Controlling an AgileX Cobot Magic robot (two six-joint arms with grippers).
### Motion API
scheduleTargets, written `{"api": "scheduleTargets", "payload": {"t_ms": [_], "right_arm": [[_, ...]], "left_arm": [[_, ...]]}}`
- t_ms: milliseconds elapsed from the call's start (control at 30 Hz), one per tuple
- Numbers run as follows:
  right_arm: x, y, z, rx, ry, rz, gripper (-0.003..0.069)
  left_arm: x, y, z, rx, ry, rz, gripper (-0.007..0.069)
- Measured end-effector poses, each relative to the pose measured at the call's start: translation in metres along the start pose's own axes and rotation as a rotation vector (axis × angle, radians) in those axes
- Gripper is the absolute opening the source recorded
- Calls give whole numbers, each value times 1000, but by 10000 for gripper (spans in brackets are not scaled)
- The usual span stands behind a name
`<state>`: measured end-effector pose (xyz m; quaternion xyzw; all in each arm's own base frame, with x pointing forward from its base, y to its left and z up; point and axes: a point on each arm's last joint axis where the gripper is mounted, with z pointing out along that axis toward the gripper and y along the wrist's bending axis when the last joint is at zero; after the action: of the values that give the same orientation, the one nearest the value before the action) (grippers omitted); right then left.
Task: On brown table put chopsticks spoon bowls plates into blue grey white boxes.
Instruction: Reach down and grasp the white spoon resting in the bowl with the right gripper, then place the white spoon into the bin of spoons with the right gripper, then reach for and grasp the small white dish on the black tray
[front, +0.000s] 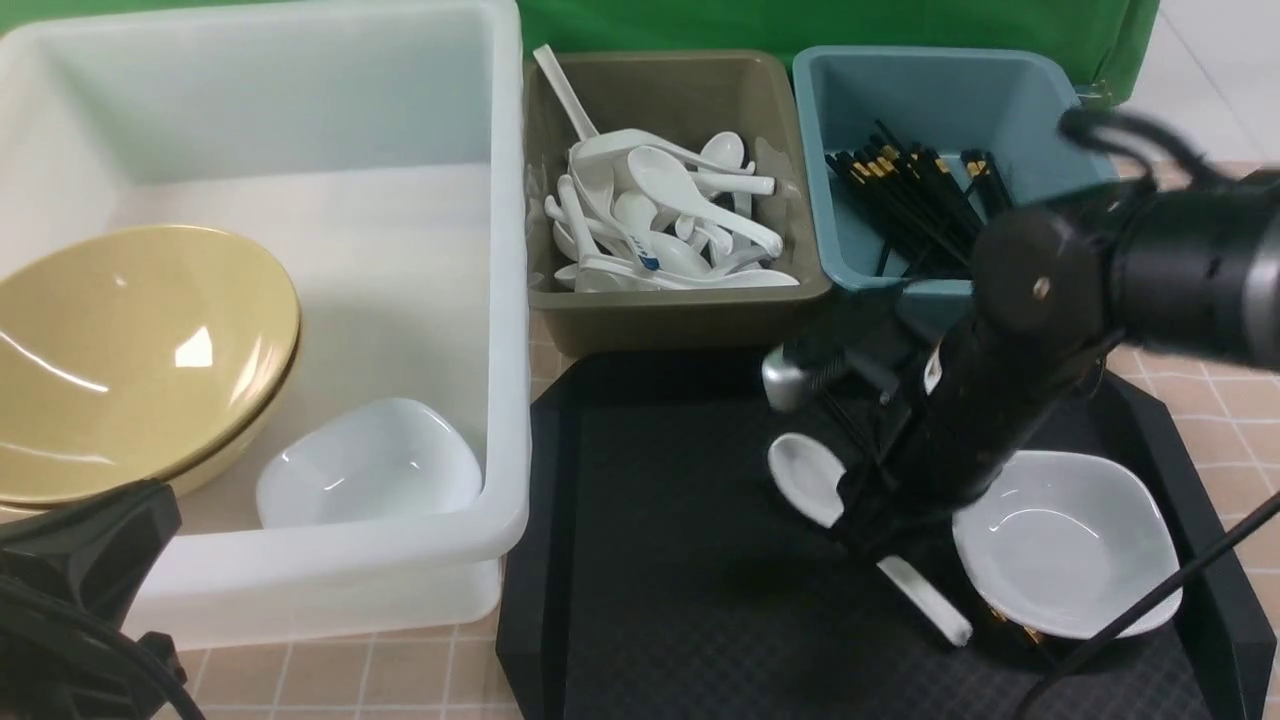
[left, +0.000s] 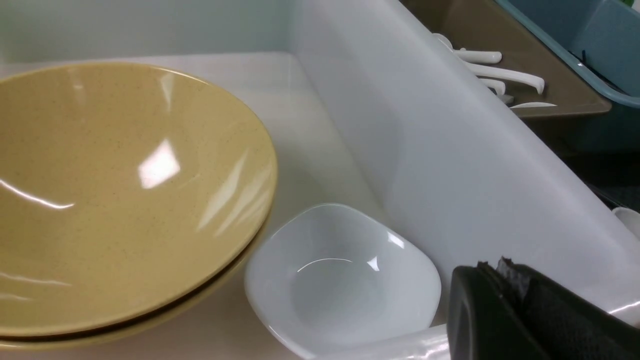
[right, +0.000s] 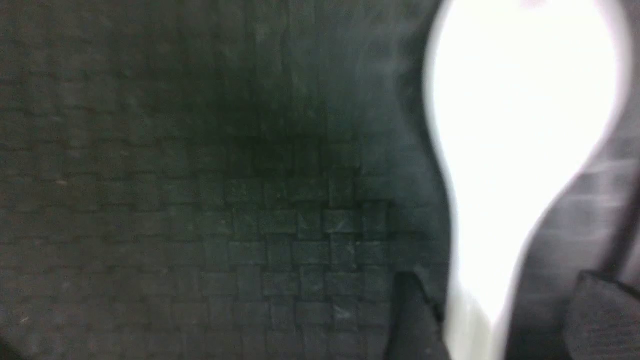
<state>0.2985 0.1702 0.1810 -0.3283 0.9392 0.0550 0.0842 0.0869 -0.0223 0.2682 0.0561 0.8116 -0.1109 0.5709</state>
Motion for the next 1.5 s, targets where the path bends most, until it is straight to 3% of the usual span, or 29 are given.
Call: {"api": "scheduleTargets", "payload": {"t_ms": [100,200,233,267,300,333,467,567,767,867,1000,1067,1167,1333,1500], "right_arm": [[-1,3,17,1,27,-4,446],[-4,4,18,10,25,-22,381],[-4,4,19,13,25,-33,295],[-4,5,19,13,24,-34,269],[-5,8,17,6,27,-48,164],[-5,10,16,-2,28,-60,130],[-9,25,-9,-23,-29,-106,117],[-24,28,-40,-4,-186,-113,117],[-94,21,-109,148,-856,-129,117],[-127,9,-114,188,-955,-128,160],[-156,-15,-107,187,-915,-79,338],[-160,-37,-96,153,-775,-14,457],[-147,-62,-103,105,-572,92,570],[-110,-82,-129,140,-297,133,587],[-71,-77,-155,224,-211,142,578]], "left_arm": [[0,0,0,0,0,0,1],[0,0,0,2,3,0,1],[1,0,0,4,7,0,1],[1,0,0,4,8,0,1],[1,0,0,4,8,1,1],[1,0,0,4,7,1,1],[0,0,0,0,2,5,1],[0,0,0,-3,-4,5,1],[-1,1,0,-6,-8,6,1],[-1,1,0,-6,-9,6,1],[0,0,0,-3,-2,6,1],[2,-1,0,12,27,6,1],[7,-3,0,35,72,7,1],[7,-3,0,36,76,9,1],[8,-4,0,42,81,3,1]]}}
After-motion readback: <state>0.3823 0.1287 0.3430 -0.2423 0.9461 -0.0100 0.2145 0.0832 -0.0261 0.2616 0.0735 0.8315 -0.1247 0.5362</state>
